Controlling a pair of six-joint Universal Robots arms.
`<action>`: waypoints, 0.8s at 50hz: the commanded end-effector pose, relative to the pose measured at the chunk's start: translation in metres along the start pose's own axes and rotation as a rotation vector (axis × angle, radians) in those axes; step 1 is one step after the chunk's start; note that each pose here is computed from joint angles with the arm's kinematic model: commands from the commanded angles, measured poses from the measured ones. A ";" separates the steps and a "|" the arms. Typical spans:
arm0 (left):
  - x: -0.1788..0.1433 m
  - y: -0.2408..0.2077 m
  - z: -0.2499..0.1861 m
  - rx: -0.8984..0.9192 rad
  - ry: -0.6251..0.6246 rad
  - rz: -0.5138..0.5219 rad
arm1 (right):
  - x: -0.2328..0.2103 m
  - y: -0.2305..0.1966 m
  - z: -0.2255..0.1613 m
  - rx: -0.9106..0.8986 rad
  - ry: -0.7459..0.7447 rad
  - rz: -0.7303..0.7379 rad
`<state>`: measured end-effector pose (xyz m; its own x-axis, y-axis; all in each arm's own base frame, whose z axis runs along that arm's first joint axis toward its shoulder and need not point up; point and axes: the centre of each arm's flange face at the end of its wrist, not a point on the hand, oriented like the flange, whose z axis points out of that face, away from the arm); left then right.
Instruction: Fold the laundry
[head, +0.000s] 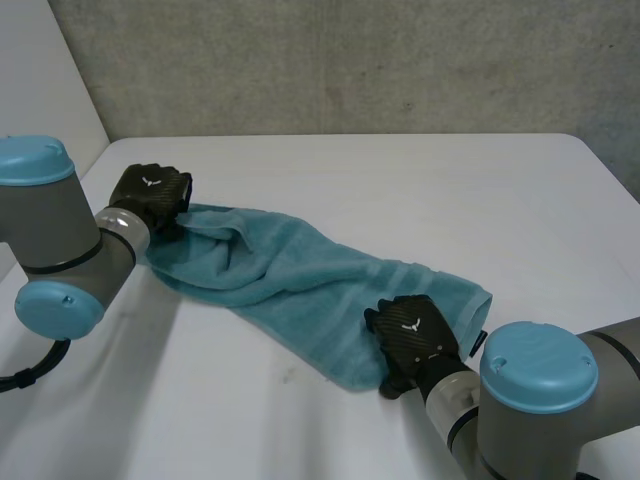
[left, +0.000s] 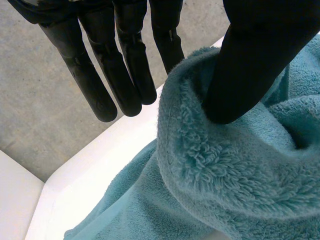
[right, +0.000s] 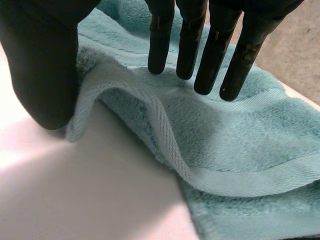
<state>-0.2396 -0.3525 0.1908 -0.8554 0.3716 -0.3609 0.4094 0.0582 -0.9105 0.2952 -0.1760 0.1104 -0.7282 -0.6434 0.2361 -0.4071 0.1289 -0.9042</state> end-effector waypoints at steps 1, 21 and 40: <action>0.000 -0.001 0.000 0.002 -0.001 0.001 | 0.003 -0.006 0.001 0.031 0.021 -0.037; -0.011 -0.019 -0.027 0.003 -0.058 -0.002 | 0.089 -0.102 -0.032 0.266 0.239 -0.077; -0.007 -0.009 -0.004 0.011 -0.114 -0.094 | 0.152 -0.093 0.027 0.037 0.221 -0.154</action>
<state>-0.2275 -0.3150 0.1983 -0.9022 0.3157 -0.2940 0.3526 0.1469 -0.9242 0.2279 -0.2666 0.2034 -0.7263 -0.5480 0.4148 -0.5340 0.0700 -0.8426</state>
